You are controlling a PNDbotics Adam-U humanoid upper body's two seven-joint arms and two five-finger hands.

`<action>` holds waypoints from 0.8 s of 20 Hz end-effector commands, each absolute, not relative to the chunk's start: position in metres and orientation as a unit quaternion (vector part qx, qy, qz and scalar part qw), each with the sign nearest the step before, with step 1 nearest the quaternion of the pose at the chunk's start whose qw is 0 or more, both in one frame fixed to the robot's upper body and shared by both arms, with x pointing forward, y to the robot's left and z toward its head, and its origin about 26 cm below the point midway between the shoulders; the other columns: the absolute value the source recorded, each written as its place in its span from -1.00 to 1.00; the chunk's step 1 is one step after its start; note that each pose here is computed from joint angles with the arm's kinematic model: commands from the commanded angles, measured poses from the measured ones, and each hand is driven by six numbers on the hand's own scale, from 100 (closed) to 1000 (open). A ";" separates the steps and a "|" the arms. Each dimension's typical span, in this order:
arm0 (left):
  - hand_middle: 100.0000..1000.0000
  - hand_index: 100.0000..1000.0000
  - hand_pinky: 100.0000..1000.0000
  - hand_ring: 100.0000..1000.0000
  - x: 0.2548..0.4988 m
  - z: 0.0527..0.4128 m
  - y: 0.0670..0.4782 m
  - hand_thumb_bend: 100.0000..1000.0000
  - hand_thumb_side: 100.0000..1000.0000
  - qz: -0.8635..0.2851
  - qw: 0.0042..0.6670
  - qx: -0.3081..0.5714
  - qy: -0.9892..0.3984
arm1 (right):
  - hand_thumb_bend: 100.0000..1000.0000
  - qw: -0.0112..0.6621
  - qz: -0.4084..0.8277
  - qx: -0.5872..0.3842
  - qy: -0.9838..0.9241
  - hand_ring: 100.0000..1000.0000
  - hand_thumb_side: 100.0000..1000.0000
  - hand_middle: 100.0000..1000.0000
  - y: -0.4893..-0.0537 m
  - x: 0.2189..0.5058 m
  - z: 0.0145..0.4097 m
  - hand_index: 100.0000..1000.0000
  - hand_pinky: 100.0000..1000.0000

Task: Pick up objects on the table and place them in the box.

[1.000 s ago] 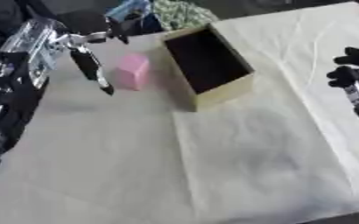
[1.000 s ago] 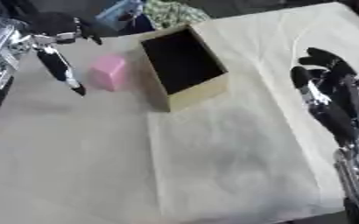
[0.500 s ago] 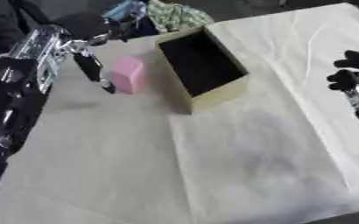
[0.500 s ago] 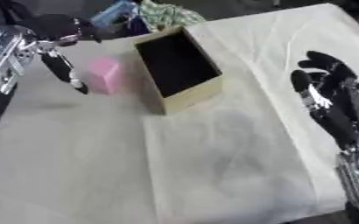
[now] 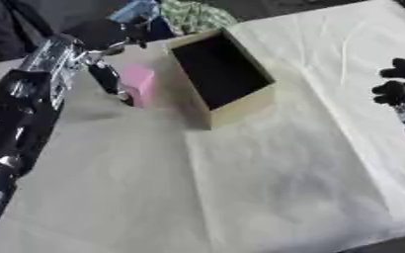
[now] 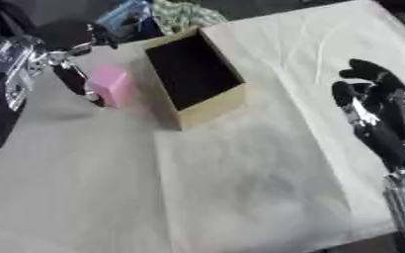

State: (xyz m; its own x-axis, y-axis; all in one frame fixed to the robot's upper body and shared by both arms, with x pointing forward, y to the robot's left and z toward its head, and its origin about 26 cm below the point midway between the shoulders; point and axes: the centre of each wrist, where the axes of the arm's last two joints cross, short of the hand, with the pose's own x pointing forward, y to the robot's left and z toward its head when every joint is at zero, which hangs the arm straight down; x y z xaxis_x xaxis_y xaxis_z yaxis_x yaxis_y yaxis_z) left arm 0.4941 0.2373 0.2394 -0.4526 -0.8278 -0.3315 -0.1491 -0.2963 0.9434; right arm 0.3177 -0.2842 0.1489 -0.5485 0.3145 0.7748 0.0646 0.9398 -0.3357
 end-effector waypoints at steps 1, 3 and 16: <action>0.50 0.65 0.69 0.56 0.493 0.262 0.242 0.84 -0.48 -0.643 0.236 0.488 -0.540 | -0.15 0.450 0.140 -0.107 -0.876 0.26 0.18 0.38 -0.284 0.318 0.157 0.68 0.23; 0.50 0.65 0.70 0.58 0.494 0.262 0.243 0.84 -0.49 -0.641 0.232 0.495 -0.539 | -0.16 0.449 0.141 -0.106 -0.876 0.26 0.18 0.38 -0.283 0.318 0.158 0.69 0.24; 0.48 0.62 0.68 0.56 0.497 0.250 0.249 0.79 -0.60 -0.665 0.247 0.480 -0.516 | -0.16 0.446 0.143 -0.102 -0.878 0.26 0.18 0.38 -0.282 0.319 0.160 0.69 0.24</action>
